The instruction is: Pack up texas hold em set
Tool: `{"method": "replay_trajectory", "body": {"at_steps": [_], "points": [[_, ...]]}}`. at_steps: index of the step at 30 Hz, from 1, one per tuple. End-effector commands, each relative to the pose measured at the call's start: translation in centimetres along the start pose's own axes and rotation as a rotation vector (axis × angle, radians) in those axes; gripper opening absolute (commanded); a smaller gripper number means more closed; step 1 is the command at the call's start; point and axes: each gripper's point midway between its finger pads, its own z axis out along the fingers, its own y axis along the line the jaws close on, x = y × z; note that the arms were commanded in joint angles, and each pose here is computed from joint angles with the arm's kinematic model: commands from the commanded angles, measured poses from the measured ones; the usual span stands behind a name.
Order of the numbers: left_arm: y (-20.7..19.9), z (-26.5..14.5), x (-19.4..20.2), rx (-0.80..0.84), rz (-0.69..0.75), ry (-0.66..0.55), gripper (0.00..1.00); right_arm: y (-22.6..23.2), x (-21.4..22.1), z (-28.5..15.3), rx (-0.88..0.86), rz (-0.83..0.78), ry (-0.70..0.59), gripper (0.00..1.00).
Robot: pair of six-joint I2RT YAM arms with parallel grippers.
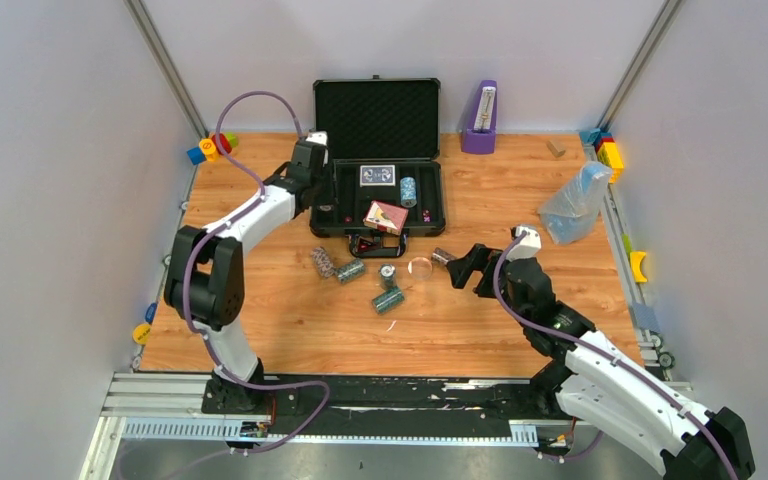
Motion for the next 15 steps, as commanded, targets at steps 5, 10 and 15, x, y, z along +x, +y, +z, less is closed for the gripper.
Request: {"method": "replay_trajectory", "body": {"at_steps": [5,10,15], "points": [[1.7,4.1,-5.0,-0.074,0.001,-0.095,0.0,0.6,-1.0,0.1,-0.03,-0.009,-0.05,0.99],[1.7,6.5,-6.0,-0.025,-0.032,-0.085,0.0,0.5,-1.0,0.2,-0.025,-0.015,-0.051,0.99],[2.5,8.1,-6.6,-0.029,-0.032,-0.079,0.05,0.3,-0.8,0.2,-0.018,-0.019,-0.05,0.99]]}}
